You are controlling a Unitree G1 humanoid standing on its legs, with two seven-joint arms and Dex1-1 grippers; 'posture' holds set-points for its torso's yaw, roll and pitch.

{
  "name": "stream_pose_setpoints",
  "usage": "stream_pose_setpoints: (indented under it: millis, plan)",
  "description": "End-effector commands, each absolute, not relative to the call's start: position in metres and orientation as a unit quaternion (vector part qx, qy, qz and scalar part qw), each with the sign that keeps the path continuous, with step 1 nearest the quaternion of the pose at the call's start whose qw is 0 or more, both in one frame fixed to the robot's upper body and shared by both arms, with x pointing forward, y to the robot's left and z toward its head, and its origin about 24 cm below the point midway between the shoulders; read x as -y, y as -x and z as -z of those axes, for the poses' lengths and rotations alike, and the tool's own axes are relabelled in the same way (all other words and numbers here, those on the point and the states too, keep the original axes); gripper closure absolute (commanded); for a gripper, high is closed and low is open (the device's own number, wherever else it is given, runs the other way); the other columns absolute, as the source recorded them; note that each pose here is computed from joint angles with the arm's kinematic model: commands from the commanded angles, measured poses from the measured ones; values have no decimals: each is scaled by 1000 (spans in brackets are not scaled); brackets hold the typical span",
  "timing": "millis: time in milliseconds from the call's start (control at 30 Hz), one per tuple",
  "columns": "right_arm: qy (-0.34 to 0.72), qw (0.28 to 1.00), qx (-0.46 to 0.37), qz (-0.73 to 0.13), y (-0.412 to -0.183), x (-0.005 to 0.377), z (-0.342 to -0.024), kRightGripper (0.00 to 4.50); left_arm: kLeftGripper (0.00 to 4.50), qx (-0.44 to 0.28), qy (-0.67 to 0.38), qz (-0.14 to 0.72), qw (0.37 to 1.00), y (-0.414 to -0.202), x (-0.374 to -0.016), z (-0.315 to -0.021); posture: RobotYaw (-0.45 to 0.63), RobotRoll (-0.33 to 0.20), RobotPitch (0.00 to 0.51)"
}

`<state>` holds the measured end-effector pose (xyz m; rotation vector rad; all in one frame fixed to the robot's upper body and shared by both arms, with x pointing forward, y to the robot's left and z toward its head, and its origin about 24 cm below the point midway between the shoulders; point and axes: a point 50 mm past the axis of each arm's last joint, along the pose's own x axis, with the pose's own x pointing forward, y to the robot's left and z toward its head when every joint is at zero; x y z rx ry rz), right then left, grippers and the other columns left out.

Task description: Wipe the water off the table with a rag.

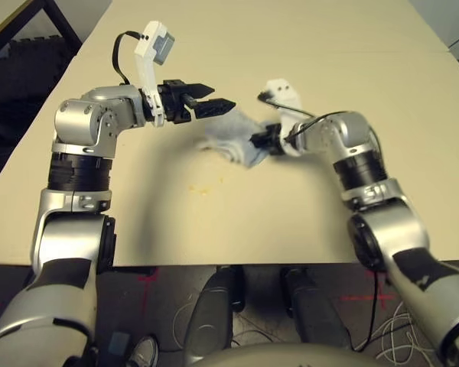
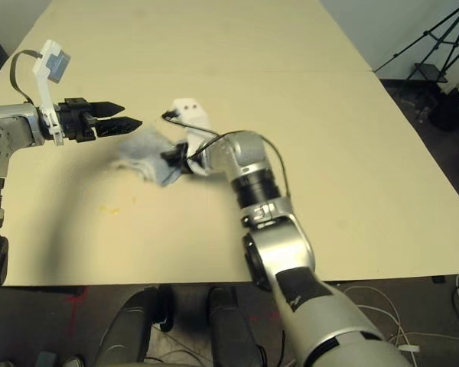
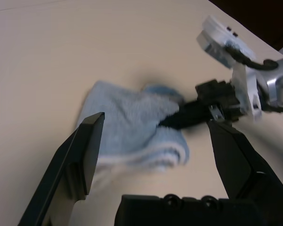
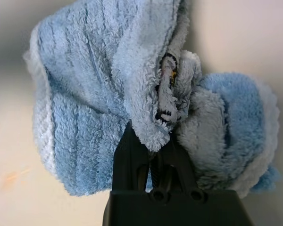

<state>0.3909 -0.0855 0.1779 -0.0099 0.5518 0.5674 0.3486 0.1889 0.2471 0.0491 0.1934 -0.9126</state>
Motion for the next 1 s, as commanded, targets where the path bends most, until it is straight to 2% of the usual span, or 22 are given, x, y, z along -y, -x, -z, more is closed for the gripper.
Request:
stream_pose_setpoints:
  millis: [33,133,233,300,367,467,533,600,700,767,1000]
  plan:
    - [21,946,-268,-184,-403,121,-170,4488,0,-90,-25,437,894,-349,-189,-249,-36,0,230]
    - [7,946,-268,-181,-405,126,-172,4488,0,-89,-26,438,894,-350,-188,-249,-42,0,223]
    - [-19,913,-311,-265,-391,99,-168,4488,0,-87,-27,438,894,-351,-187,-250,-43,0,220]
    - [-41,881,-349,-317,-375,82,-165,4488,0,-86,-27,438,894,-351,-186,-251,-43,0,220]
    - [-49,828,-389,-402,-346,57,-164,4488,0,-85,-28,438,895,-352,-186,-252,-44,0,221]
    - [-50,768,-417,-484,-310,40,-165,4488,0,-84,-28,437,895,-352,-187,-252,-42,0,222]
    - [-47,737,-420,-528,-293,35,-165,4488,0,-84,-28,436,896,-352,-188,-252,-41,0,222]
    - [-48,722,-417,-550,-286,32,-165,4488,0,-84,-27,435,896,-352,-188,-252,-40,0,224]
    - [-56,718,-421,-552,-284,32,-164,4488,0,-85,-26,434,896,-352,-188,-251,-37,0,223]
    - [-59,745,-428,-509,-293,35,-159,4488,0,-85,-25,434,897,-352,-188,-250,-34,0,229]
    - [-85,854,-386,-339,-344,55,-155,4488,0,-86,-25,431,898,-351,-190,-250,-29,0,227]
